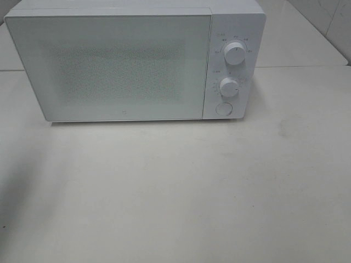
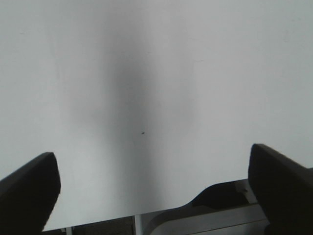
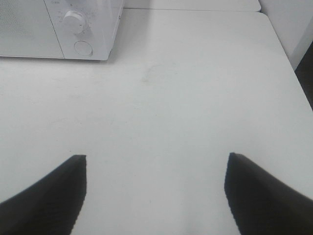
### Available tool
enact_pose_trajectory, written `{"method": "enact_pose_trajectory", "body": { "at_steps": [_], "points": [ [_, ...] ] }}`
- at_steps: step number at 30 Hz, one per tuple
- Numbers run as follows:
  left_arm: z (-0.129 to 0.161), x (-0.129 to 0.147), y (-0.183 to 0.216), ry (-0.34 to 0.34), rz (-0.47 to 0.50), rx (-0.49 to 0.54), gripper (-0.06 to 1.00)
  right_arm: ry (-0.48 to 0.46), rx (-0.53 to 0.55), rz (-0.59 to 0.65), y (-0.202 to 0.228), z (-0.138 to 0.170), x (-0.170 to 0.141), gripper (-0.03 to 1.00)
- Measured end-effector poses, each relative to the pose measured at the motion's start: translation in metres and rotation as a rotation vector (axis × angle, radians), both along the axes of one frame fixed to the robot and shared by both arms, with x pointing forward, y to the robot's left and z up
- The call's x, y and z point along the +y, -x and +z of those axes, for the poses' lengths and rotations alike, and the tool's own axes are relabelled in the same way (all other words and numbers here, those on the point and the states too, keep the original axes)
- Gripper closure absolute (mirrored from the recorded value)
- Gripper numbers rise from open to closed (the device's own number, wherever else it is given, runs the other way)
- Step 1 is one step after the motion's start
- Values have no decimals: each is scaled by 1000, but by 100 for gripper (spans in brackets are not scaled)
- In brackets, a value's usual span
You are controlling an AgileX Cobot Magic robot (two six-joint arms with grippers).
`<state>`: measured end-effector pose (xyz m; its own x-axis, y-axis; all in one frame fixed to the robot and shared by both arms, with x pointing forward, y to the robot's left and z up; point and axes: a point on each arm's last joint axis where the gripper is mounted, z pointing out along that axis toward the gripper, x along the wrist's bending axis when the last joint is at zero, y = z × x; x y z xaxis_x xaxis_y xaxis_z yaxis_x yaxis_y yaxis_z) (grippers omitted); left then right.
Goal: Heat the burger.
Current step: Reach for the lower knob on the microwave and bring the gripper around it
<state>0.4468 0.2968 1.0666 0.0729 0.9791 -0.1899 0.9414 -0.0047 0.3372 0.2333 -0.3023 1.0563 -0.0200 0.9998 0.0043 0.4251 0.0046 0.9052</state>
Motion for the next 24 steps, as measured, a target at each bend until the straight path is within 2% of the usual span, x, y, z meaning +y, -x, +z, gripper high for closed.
{"method": "enact_pose_trajectory", "body": {
  "at_steps": [2, 5, 6, 8, 9, 11, 16, 20, 24],
  "points": [
    [4, 1, 4, -14, 18, -15, -2, 0, 0, 0, 0, 0, 0, 20],
    [30, 6, 32, -77, 70, -139, -2, 0, 0, 0, 0, 0, 0, 20],
    [30, 6, 32, -77, 70, -139, -2, 0, 0, 0, 0, 0, 0, 20],
    [45, 5, 50, -89, 82, -224, -2, 0, 0, 0, 0, 0, 0, 20],
    [45, 5, 50, -89, 82, -224, -2, 0, 0, 0, 0, 0, 0, 20],
    [50, 4, 71, -92, 85, -289, -2, 0, 0, 0, 0, 0, 0, 20],
    [47, 1, 100, -98, 84, -359, -2, 0, 0, 0, 0, 0, 0, 20],
    [31, -1, 133, -114, 78, -420, -2, 0, 0, 0, 0, 0, 0, 20],
    [21, -2, 148, -118, 79, -451, -2, 0, 0, 0, 0, 0, 0, 20]
  ]
}}
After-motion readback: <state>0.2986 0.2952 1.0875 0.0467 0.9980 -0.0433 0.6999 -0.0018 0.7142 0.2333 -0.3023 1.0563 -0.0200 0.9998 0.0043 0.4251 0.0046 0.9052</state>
